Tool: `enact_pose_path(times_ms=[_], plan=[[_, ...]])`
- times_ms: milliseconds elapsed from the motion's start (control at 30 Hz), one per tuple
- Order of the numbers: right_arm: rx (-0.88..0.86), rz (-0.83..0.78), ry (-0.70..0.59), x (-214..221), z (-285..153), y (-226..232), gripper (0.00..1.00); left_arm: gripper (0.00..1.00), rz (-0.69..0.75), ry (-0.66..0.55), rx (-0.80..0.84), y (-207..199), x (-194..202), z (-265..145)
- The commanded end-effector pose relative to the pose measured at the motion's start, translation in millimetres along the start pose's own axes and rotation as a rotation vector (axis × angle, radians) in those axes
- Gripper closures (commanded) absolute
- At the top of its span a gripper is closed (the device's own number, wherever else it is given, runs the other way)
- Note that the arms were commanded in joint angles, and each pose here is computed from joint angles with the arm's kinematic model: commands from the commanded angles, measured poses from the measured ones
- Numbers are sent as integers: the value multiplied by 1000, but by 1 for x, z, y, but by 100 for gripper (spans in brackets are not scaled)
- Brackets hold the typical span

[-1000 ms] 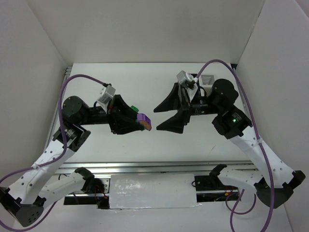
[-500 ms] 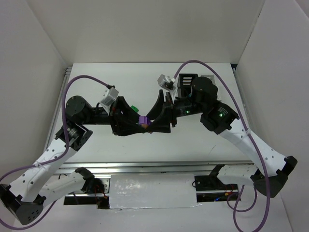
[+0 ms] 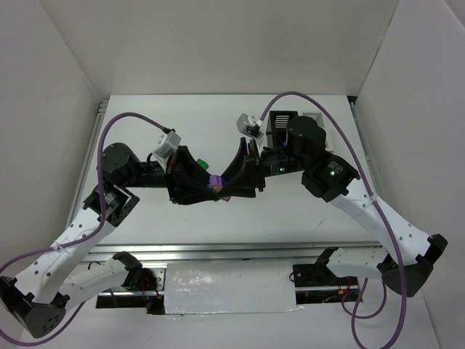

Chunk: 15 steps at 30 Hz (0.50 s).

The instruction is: Sort the legos into containers by color

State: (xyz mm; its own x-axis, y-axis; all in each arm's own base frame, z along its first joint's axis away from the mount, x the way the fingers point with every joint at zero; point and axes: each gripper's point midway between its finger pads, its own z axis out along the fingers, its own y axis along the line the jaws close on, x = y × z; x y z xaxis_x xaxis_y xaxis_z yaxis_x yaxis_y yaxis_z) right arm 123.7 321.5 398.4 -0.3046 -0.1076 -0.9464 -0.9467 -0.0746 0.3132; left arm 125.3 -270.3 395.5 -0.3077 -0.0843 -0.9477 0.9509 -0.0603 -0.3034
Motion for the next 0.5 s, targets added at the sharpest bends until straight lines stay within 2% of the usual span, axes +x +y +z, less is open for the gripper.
enact_pose_path(times_ms=[0,67,300,467], plan=[[-19,-71,-16,-10,-2,7,100,100,124,-41,42,-12,-16,1],[-9,-88,-39,-15,-8,5,100,100,129,-44,38,-13,-16,0],[190,-150,-205,-46,-55,-17,100,100,107,-49,-50,0,-17,0],[236,-138,-220,-44,-61,-30,100,100,101,-61,-102,8,-20,-1]])
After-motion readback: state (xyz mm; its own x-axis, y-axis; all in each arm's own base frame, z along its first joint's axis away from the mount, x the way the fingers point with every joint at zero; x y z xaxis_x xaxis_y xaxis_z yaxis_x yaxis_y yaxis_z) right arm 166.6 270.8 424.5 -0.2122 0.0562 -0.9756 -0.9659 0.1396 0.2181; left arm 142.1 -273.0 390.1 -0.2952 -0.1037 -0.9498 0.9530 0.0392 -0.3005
